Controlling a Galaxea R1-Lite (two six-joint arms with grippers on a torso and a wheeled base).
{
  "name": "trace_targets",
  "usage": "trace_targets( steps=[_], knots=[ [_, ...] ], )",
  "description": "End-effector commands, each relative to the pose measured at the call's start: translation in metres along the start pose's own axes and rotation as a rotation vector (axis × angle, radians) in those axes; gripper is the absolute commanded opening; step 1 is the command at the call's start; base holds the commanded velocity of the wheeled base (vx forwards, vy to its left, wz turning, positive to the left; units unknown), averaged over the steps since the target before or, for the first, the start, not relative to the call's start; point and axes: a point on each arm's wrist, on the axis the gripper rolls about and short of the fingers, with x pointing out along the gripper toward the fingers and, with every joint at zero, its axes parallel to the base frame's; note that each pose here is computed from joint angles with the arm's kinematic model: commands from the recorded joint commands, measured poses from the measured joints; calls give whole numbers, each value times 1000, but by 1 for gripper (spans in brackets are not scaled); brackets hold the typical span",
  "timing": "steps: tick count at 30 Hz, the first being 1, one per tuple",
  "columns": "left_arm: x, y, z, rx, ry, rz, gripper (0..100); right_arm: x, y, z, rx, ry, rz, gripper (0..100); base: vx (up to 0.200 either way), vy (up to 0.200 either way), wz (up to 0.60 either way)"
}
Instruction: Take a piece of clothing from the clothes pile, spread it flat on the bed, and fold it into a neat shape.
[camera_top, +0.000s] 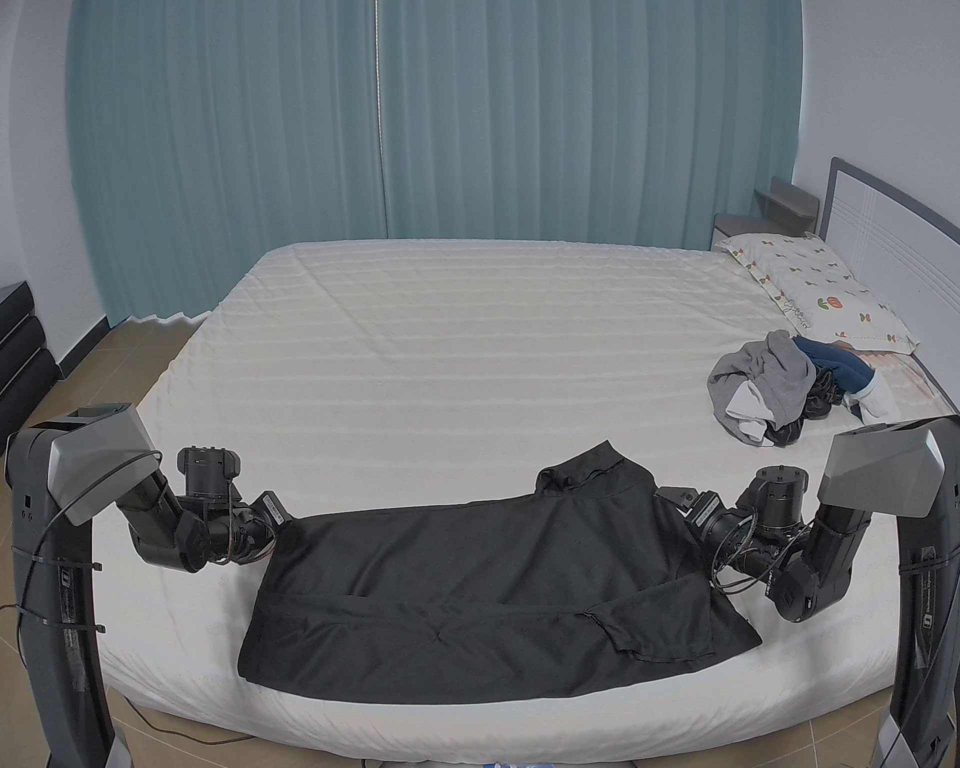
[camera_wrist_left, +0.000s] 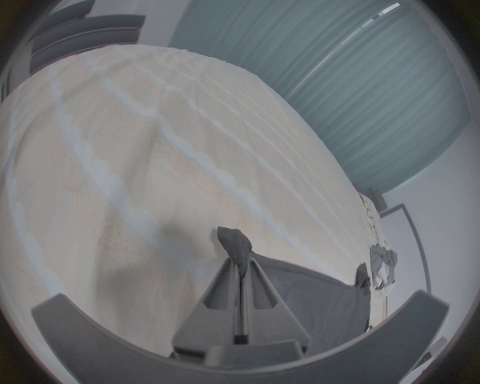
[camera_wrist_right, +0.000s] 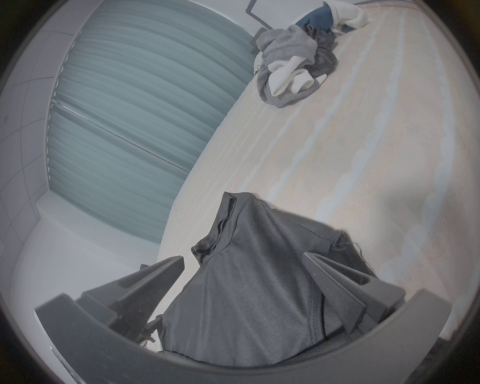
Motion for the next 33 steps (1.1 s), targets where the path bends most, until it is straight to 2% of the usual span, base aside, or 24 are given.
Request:
trace_targets(
  steps=[1, 5, 7, 13, 14, 16, 19, 26, 30, 33],
  knots=[
    [-9, 1, 4, -54, -29, -12, 0, 2, 12, -7, -24, -6, 20, 100, 0, 0, 0],
    [-14, 1, 7, -108, -66, -53, 0, 5, 22, -13, -67, 9, 40, 100, 0, 0, 0],
    [-14, 0, 8, -130, -100, -91, 0, 15, 31, -9, -134, -4, 63, 100, 0, 0, 0],
    [-16, 2, 2, -127, -102, -98, 0, 46, 55, 21, -155, -24, 57, 100, 0, 0, 0],
    [-16, 2, 2, -128, -101, -97, 0, 58, 63, 39, -151, -37, 45, 100, 0, 0, 0],
    [-16, 3, 2, -128, -99, -96, 0, 70, 61, 45, -161, -18, 15, 100, 0, 0, 0],
    [-16, 3, 2, -127, -100, -96, 0, 92, 44, 47, -237, -2, -36, 100, 0, 0, 0],
    [-16, 2, 1, -128, -97, -95, 0, 101, 31, 48, -269, 7, -40, 100, 0, 0, 0],
    [-18, 3, 2, -132, -94, -96, 0, 117, 12, 46, -299, 7, -45, 100, 0, 0, 0],
    [-20, 5, -1, -129, -78, -99, 0, 122, 10, 49, -301, -12, -22, 100, 0, 0, 0]
  ],
)
